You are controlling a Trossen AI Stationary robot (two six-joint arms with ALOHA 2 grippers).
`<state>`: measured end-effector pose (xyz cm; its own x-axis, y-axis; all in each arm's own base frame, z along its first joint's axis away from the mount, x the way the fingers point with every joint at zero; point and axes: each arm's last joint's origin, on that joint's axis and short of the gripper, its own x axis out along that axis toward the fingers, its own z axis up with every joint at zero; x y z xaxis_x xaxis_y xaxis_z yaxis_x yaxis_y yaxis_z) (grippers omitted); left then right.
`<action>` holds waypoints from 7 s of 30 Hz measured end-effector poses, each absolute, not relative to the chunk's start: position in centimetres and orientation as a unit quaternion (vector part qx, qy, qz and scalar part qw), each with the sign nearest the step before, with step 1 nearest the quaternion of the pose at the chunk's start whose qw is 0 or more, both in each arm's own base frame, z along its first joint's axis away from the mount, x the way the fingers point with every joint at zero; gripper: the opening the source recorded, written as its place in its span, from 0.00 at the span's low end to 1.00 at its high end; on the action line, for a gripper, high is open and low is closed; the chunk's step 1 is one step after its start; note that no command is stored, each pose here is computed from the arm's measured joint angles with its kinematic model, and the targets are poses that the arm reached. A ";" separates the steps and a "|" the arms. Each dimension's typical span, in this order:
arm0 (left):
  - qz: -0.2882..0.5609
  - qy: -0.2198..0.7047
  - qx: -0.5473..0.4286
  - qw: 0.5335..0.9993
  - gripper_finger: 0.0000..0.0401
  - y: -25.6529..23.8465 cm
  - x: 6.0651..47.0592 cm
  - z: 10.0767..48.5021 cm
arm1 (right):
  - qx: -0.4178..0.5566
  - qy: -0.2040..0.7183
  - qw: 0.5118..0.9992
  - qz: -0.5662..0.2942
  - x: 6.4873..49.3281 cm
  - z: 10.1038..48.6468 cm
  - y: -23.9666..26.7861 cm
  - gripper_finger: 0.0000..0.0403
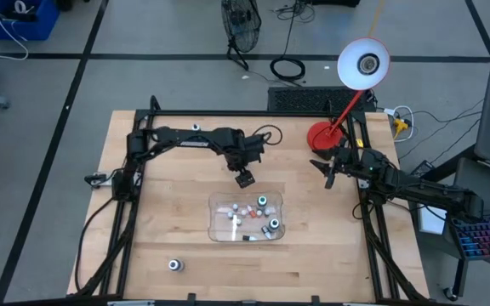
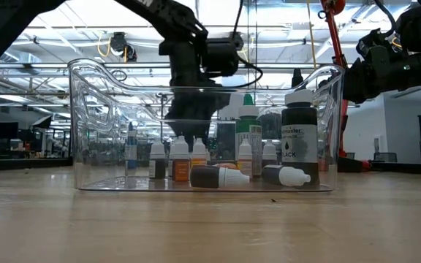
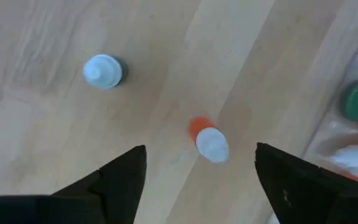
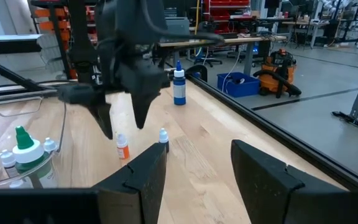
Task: Pick & Place food coloring
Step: Put the small orange food coloring bottle into the transparent bin, then put the small blue food coloring bottle into the transparent bin
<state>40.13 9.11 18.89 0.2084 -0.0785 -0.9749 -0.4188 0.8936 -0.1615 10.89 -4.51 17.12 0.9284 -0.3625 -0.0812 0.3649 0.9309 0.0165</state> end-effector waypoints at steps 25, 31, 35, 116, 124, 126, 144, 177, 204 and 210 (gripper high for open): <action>0.125 0.641 -0.120 0.747 0.73 9.2 40.7 16.8 | 0.016 0.039 0.982 -0.185 10.9 17.1 -4.5 0.42; 0.103 0.654 -0.125 0.739 0.69 9.1 40.8 15.8 | 0.016 0.039 0.982 -0.185 10.9 17.1 -4.5 0.42; 0.094 0.660 -0.129 0.734 0.65 9.1 41.0 14.8 | 0.016 0.039 0.982 -0.185 10.9 17.1 -4.5 0.42; 0.014 0.624 -0.098 0.775 0.15 -5.1 34.6 17.7 | 0.016 0.038 0.982 -0.185 10.9 17.1 -4.5 0.42; 0.011 0.623 -0.098 0.776 0.15 -4.8 34.6 17.8 | 0.016 0.038 0.982 -0.185 10.9 17.1 -4.5 0.42; 0.011 0.623 -0.100 0.776 0.19 -4.8 34.6 17.8 | 0.015 0.038 0.982 -0.185 10.9 17.1 -4.5 0.42; 0.017 0.628 -0.107 0.771 0.52 -4.8 35.0 19.4 | 0.016 0.038 0.982 -0.185 10.9 17.1 -4.5 0.42; 0.120 0.627 0.016 0.770 0.52 9.5 41.4 18.2 | 0.016 0.039 0.982 -0.185 10.9 17.1 -4.5 0.42; -0.005 0.598 0.100 0.795 0.52 11.2 41.8 18.2 | 0.016 0.039 0.982 -0.185 10.9 17.1 -4.5 0.42; 0.006 0.597 0.079 0.799 0.52 11.8 41.7 18.2 | 0.016 0.039 0.982 -0.185 10.9 17.1 -4.5 0.42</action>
<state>41.67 11.78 18.19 0.2877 0.1030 -0.9522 0.0852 0.9875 0.1326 10.89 -4.51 17.11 0.9285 -0.3621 -0.0827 0.3646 0.9310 0.0168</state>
